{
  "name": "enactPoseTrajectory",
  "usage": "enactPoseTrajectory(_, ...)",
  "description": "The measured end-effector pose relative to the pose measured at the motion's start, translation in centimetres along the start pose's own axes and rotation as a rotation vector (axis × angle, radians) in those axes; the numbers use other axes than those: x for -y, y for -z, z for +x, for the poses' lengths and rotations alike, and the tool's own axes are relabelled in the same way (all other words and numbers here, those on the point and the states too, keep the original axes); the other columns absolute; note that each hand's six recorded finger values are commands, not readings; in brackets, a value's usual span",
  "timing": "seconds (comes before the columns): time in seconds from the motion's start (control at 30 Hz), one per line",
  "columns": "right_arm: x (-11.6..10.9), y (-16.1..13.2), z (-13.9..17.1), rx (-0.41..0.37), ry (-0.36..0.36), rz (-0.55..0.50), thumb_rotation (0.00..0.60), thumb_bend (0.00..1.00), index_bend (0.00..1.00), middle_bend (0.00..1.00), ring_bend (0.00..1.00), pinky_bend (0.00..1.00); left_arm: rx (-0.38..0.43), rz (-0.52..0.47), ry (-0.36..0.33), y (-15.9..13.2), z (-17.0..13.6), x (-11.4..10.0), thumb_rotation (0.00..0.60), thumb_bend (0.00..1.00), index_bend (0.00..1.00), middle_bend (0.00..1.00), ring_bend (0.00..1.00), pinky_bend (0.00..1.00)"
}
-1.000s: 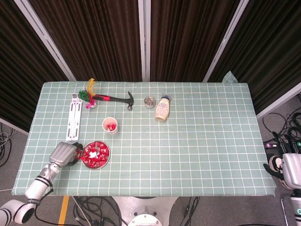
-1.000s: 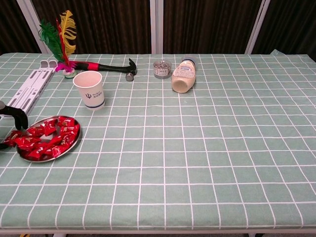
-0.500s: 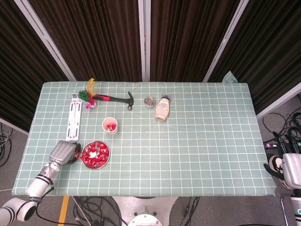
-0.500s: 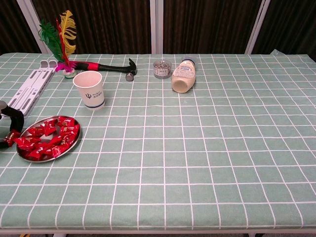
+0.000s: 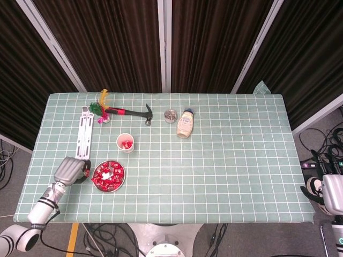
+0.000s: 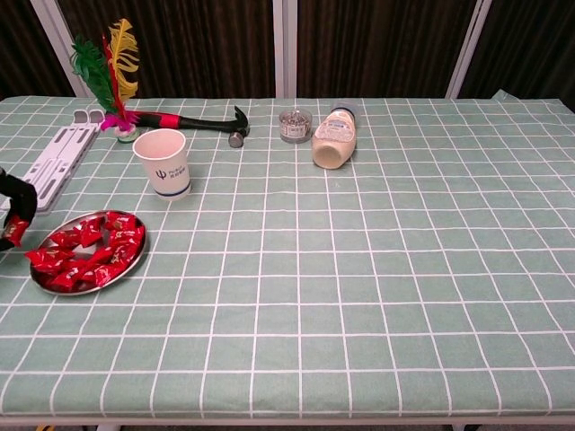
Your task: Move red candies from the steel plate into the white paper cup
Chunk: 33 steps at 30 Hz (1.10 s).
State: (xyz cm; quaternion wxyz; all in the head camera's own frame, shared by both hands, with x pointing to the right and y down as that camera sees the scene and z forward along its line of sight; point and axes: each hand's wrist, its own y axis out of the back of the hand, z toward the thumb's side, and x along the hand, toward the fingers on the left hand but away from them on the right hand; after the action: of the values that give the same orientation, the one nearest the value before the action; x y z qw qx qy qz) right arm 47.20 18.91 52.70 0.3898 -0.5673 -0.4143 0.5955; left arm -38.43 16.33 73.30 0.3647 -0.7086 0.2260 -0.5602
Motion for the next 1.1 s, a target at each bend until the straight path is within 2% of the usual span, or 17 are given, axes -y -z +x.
enactPoseTrajectory(0.17,0.0,0.3,0.0,0.007,-0.002,0.000,0.600,0.10,0.06,0.23,0.09,0.29,0.018,-0.037,-0.087,-0.4,0.8,-3.9,0.600,0.35,0.62,0.66,0.84,1.00)
enactPoseTrajectory(0.33,0.2,0.3,-0.1,0.002,-0.015,-0.003,0.600,0.10,0.06,0.23,0.09,0.29,0.074,-0.051,-0.171,-2.3,3.5,-8.5,0.600,0.35,0.62,0.66,0.84,1.00)
enactPoseTrajectory(0.53,0.4,-0.1,0.0,-0.015,-0.017,-0.011,0.600,0.10,0.06,0.23,0.09,0.29,0.138,-0.064,-0.186,-5.4,7.1,-11.7,0.600,0.35,0.62,0.66,0.84,1.00)
enactPoseTrajectory(0.67,0.4,-0.3,0.1,-0.034,-0.022,-0.007,0.600,0.10,0.06,0.24,0.09,0.29,0.168,-0.076,-0.165,-7.6,9.4,-12.4,0.600,0.35,0.62,0.66,0.84,1.00)
enactPoseTrajectory(0.83,0.8,-0.5,0.2,-0.051,-0.041,-0.009,0.600,0.10,0.06,0.24,0.09,0.26,0.196,-0.064,-0.128,-9.9,11.6,-12.0,0.600,0.36,0.62,0.66,0.84,1.00)
enactPoseTrajectory(1.1,0.9,0.0,0.3,-0.042,-0.045,-0.016,0.600,0.10,0.06,0.23,0.09,0.25,0.201,-0.025,-0.085,-11.2,12.7,-10.7,0.600,0.36,0.56,0.61,0.84,1.00)
